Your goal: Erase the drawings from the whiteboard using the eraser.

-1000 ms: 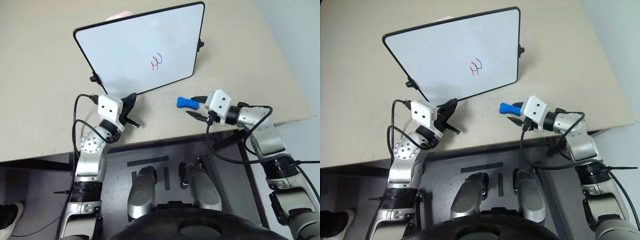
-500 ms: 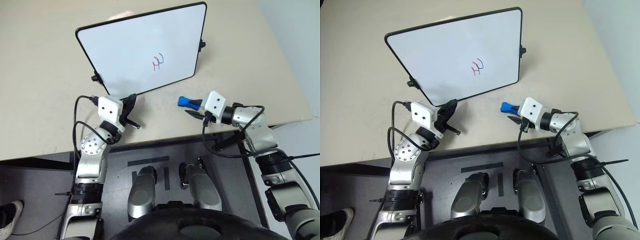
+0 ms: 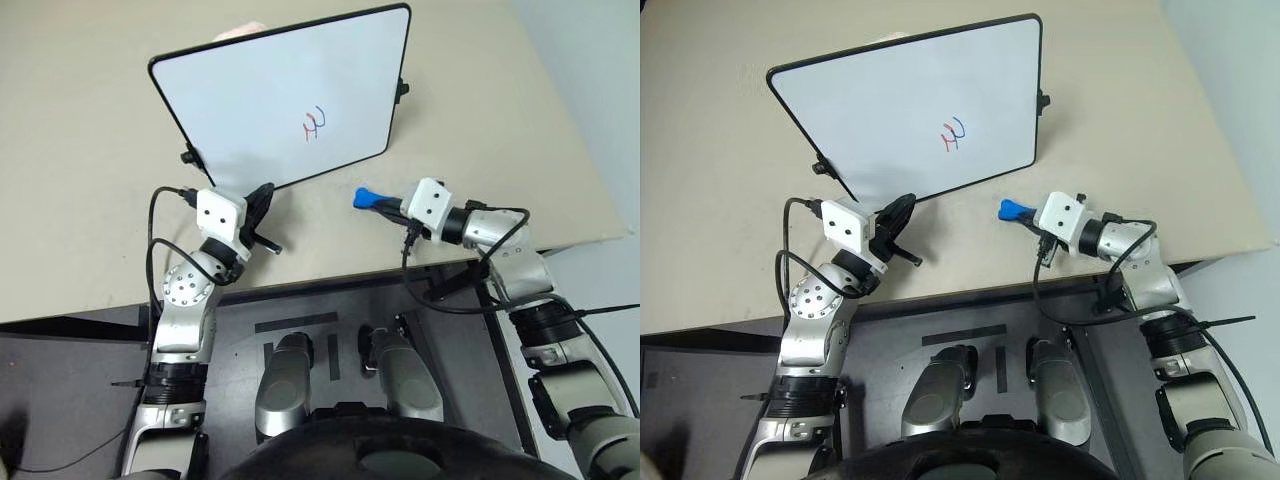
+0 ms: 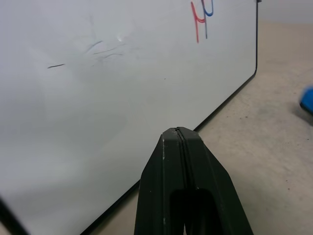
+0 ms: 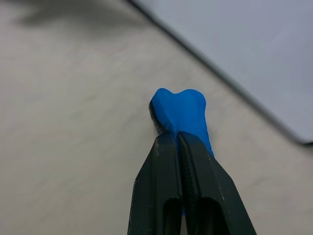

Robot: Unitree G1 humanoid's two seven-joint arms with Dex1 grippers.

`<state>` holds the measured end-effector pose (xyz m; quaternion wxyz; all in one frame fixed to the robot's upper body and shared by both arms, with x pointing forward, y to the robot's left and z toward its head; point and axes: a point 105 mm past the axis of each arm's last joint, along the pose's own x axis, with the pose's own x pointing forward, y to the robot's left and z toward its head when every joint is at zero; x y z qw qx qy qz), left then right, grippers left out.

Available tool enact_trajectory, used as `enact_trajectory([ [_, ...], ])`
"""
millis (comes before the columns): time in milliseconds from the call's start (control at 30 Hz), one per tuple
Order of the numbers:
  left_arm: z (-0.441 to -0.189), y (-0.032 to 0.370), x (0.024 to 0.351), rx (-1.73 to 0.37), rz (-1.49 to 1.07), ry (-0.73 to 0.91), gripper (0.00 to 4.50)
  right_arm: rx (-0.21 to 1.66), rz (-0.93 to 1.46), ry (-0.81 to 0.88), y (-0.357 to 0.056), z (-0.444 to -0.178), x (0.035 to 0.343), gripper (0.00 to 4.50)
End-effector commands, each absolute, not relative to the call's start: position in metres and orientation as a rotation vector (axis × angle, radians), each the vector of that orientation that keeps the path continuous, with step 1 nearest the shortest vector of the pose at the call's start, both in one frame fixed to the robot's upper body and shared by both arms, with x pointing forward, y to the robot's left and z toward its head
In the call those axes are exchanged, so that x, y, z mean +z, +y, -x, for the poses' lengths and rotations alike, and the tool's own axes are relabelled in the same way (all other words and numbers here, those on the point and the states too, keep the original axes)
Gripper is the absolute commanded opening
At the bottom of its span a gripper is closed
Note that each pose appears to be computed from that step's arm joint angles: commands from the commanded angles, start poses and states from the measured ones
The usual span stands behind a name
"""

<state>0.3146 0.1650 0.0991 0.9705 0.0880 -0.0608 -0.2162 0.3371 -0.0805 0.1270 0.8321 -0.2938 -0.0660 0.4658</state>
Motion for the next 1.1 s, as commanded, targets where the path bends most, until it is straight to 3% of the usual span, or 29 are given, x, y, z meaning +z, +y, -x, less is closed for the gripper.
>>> enact_trajectory([
  [33,-0.315,0.16,0.11,-0.457,-0.189,-0.173,0.0,0.903,0.729,-0.428,-0.067,-0.343,0.186,0.04],
  [267,-0.316,0.159,0.111,-0.458,-0.191,-0.177,0.0,0.896,0.81,-0.651,-0.031,-0.353,0.201,0.04],
  [433,-0.316,0.16,0.112,-0.452,-0.194,-0.18,0.0,0.893,0.877,-0.696,-0.015,-0.367,0.19,0.04],
  [567,-0.316,0.161,0.113,-0.445,-0.195,-0.184,0.0,0.901,0.907,-0.65,-0.011,-0.379,0.169,0.04],
  [833,-0.315,0.164,0.113,-0.436,-0.198,-0.186,0.0,0.978,0.884,-0.554,-0.007,-0.377,0.132,0.04],
  [900,-0.315,0.163,0.114,-0.437,-0.199,-0.187,0.0,0.953,0.885,-0.573,-0.007,-0.378,0.136,0.04],
  [1100,-0.316,0.161,0.114,-0.448,-0.198,-0.188,0.0,0.765,0.887,-0.739,-0.017,-0.39,0.184,0.04],
])
